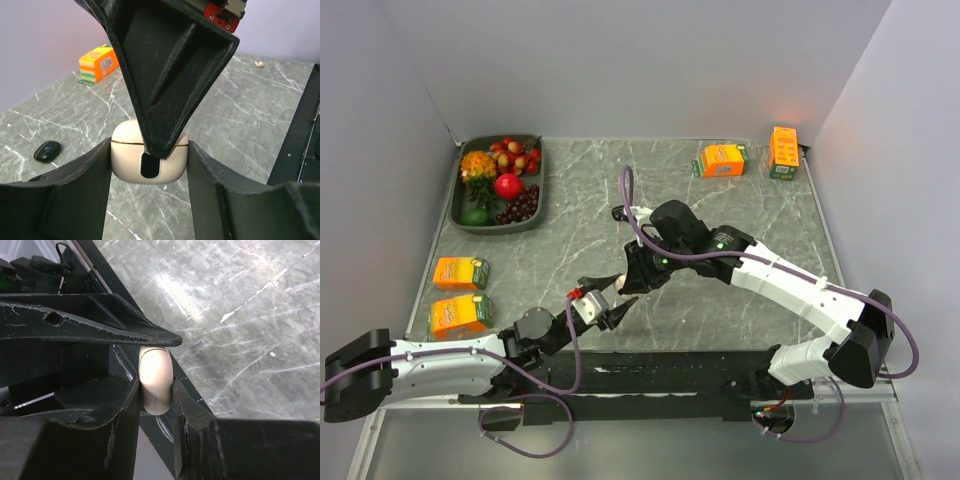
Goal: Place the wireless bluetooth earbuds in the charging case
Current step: Open the charging case.
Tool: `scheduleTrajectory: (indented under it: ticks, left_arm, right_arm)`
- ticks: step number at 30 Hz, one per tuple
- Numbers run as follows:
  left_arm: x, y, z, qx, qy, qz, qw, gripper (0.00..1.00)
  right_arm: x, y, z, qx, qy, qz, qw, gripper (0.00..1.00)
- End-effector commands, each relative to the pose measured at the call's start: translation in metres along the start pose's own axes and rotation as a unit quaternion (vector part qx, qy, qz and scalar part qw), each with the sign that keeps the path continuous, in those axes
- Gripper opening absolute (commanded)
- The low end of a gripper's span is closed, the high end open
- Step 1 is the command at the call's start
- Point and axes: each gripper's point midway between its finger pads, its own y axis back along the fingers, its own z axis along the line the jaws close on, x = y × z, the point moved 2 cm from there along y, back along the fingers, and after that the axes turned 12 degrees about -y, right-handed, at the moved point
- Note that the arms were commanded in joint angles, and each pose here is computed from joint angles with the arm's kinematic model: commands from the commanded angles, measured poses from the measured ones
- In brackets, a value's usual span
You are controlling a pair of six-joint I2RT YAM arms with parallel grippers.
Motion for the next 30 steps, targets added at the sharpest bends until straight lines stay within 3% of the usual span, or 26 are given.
scheduleTrajectory:
  ticks: [1, 8, 18, 30]
  left_arm:
    - [-0.020, -0.005, -0.001, 0.010, 0.014, -0.028, 0.999, 0.55]
    - [-0.019, -0.007, -0.007, 0.026, 0.011, -0.020, 0.999, 0.70]
    - [-0.020, -0.008, -0.008, 0.034, 0.010, -0.019, 0.999, 0.64]
    - [-0.030, -0.013, -0.004, 0.022, 0.018, -0.030, 0.999, 0.72]
  right_arm:
    - [-0.011, 0.019, 0.013, -0.028, 0.029, -0.026, 0.999, 0.00]
    - [-0.012, 0.025, 0.018, -0.040, 0.056, -0.015, 0.998, 0.00]
    - [-0.010, 0.025, 0.018, -0.042, 0.065, -0.005, 0.997, 0.00]
    - [-0.011, 0.022, 0.014, -0.032, 0.049, -0.020, 0.998, 0.00]
